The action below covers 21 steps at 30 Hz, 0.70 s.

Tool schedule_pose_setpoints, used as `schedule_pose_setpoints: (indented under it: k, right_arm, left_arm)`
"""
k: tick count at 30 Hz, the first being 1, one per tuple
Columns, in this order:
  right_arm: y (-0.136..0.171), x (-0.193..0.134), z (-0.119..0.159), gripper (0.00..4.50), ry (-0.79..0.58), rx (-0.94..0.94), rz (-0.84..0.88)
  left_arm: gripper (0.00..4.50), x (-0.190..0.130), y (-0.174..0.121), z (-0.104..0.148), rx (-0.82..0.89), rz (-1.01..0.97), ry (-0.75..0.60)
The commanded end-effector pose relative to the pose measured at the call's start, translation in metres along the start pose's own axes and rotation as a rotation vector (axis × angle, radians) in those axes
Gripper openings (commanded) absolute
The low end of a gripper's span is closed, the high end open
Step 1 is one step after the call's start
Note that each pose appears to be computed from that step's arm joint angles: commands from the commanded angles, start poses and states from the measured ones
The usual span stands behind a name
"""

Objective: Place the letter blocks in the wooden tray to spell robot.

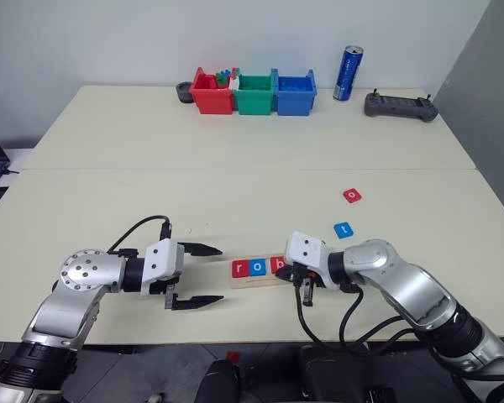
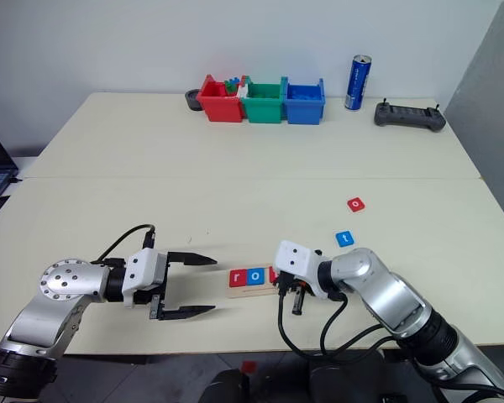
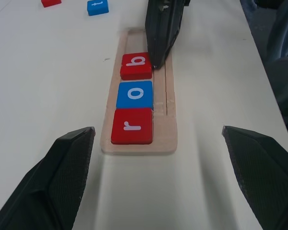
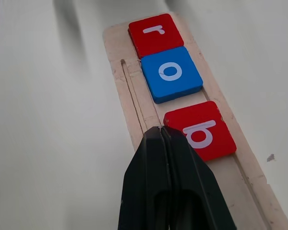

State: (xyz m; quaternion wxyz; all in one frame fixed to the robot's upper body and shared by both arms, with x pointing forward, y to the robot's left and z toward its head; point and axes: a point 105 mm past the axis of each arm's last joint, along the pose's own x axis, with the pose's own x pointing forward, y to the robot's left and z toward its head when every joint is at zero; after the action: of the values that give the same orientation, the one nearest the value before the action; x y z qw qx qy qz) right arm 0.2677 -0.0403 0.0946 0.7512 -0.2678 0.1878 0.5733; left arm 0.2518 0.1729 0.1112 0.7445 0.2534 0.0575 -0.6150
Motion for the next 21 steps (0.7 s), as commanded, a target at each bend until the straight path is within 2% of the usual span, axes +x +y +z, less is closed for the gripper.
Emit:
schedule_pose_setpoints:
  k: [1, 4, 9, 14, 21]
  right_arm:
    - [-0.001, -0.018, 0.019, 0.05, -0.055, -0.056, 0.001]
    - [-0.002, -0.025, 0.018, 0.05, -0.04, -0.076, 0.003]
    - [-0.02, -0.029, 0.006, 0.05, 0.019, -0.102, -0.072]
    - [-0.024, -0.021, 0.0, 0.05, 0.038, -0.108, -0.068]
    - [-0.019, -0.012, -0.002, 0.05, 0.05, -0.122, -0.018]
  left_arm:
    - [4.5, -0.005, 0.004, 0.004, 0.032, 0.018, -0.005]
    - [4.5, -0.004, 0.006, 0.005, 0.032, 0.021, -0.003]
    - [4.5, 0.0, 0.009, 0.011, 0.035, 0.018, -0.006]
    - [4.5, 0.004, 0.01, 0.019, 0.039, 0.016, -0.009]
    - [4.5, -0.002, 0.008, 0.013, 0.03, 0.022, 0.001]
